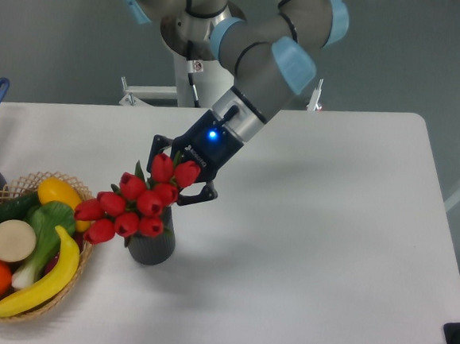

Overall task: Pick up the flowers from the vase
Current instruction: 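Lift the gripped tulips up and out of the black vase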

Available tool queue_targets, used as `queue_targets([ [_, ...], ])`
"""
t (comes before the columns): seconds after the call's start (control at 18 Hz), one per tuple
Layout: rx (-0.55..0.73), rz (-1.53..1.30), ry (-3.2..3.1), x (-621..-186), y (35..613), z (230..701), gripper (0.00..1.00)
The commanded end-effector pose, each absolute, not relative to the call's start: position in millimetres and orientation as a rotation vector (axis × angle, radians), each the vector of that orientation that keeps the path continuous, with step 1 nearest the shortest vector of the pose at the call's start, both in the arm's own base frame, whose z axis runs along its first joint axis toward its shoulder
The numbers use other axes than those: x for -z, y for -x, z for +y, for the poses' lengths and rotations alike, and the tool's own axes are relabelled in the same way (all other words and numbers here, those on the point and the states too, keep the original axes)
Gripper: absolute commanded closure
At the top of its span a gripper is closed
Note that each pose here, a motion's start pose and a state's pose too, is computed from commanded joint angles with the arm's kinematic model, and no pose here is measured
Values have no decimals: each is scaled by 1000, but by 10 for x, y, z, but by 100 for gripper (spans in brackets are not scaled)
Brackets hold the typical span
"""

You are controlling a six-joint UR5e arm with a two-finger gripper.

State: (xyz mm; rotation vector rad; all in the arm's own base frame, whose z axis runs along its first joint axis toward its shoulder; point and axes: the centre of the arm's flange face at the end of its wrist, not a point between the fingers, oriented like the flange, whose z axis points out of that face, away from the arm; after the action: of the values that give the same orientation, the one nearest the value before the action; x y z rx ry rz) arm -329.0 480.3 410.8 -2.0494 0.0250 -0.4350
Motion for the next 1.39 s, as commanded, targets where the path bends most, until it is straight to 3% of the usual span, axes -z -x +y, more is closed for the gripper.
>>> queue_targets([
  [0.44, 477, -63, 1996, -4442, 3368, 4733, 100],
  [0.83, 492, -119, 1880, -4880, 3563, 4384, 100],
  [1.22, 278, -68, 1851, -5329, 4243, 4133, 100],
  [1.39, 134, -38, 1897, -5257, 4502, 3960, 100],
])
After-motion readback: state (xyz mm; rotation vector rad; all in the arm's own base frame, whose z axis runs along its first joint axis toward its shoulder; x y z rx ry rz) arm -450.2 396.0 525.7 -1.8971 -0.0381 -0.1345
